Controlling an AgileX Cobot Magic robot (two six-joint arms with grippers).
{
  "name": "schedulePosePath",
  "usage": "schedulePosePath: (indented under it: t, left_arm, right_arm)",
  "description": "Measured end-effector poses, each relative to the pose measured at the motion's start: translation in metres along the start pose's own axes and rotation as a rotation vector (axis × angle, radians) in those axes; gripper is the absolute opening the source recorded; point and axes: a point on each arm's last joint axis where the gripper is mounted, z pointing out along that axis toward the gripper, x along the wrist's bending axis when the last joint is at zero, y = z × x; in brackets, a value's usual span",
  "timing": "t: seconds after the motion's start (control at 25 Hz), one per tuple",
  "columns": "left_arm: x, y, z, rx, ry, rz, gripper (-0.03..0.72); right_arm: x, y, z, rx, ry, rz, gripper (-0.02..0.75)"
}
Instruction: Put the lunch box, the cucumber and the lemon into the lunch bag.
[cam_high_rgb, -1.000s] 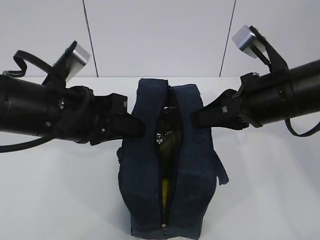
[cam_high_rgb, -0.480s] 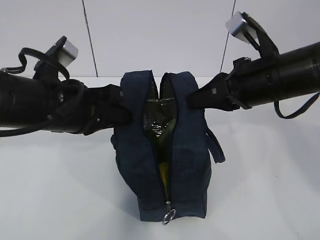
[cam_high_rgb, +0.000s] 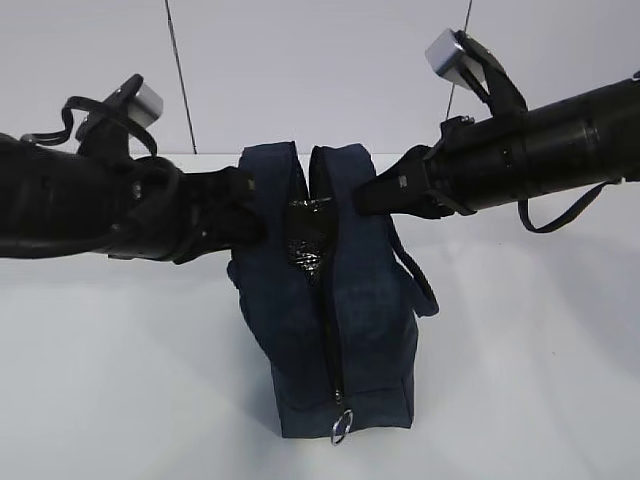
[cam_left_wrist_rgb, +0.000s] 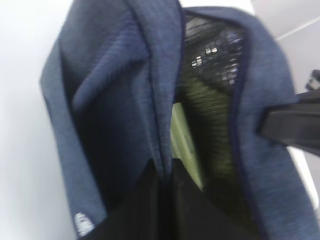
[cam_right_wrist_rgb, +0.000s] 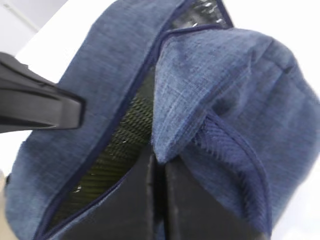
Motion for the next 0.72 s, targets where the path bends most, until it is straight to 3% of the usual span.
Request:
schedulePosePath:
  t: [0.36,0.72]
  left_arm:
    - [-0.0064,0.0119,0.0075,-0.02,-0.011,0.039,-0.007]
    - [-0.0067,0.0116,0.0075,-0.017,-0.014,0.043,-0.007]
  right_arm:
    - [-0.0056,0.002,0.0003,-0.017,-0.059,-0.013,0.009]
    - [-0.0047,0.003,0.0001,-0.017,-0.051,-0.085,0.04]
